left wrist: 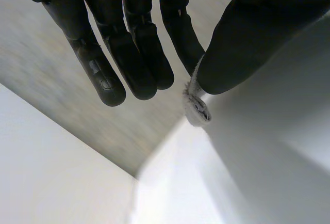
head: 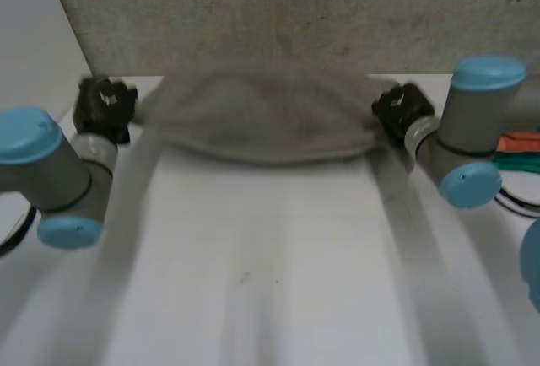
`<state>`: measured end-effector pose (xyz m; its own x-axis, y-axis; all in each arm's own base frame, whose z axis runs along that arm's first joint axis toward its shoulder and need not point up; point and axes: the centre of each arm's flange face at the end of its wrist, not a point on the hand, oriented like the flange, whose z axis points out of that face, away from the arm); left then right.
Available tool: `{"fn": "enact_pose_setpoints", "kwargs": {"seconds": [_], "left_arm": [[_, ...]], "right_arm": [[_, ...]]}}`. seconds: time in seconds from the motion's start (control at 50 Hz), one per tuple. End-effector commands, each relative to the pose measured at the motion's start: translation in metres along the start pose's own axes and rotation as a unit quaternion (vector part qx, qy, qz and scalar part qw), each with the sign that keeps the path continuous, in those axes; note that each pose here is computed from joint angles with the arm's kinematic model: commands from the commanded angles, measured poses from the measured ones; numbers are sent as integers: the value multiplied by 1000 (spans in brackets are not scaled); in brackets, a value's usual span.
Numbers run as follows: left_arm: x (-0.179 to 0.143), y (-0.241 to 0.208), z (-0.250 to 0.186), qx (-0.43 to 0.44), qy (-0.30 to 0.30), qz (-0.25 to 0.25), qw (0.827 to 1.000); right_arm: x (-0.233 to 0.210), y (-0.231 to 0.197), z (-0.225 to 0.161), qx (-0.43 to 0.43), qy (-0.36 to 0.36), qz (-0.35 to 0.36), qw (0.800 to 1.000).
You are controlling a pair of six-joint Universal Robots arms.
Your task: Fold the laundry.
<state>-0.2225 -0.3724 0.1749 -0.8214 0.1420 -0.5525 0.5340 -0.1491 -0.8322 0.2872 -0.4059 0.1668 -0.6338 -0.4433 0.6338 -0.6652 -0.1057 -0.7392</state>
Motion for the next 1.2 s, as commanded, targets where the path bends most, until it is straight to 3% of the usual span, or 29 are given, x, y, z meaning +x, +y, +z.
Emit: {"fn": "enact_pose_setpoints", "kwargs": {"seconds": [0.02,0.12,0.24,0.38,0.5,0.68,0.9,1.2], "left_arm": [[-6,6,-47,-86,52,43,994],[-22,-4,-97,-149,98,94,979],[-29,-10,-178,-227,201,177,937],[-33,-12,-187,-209,219,193,933],[-22,1,-145,-179,205,184,944],[-5,6,-56,-124,98,111,981],[25,19,10,-82,34,110,990],[48,24,42,-20,2,121,992]], "right_arm": [[-23,12,-28,-78,-82,-33,993],[-2,-11,-78,-124,-119,-31,985],[4,-18,-156,-196,-199,-60,958],[-2,-11,-186,-205,-235,-109,944],[-15,5,-156,-205,-232,-114,944],[-6,18,-80,-172,-108,-123,971],[-6,27,-30,-140,-57,-129,980],[1,25,11,-93,21,-127,987]]}}
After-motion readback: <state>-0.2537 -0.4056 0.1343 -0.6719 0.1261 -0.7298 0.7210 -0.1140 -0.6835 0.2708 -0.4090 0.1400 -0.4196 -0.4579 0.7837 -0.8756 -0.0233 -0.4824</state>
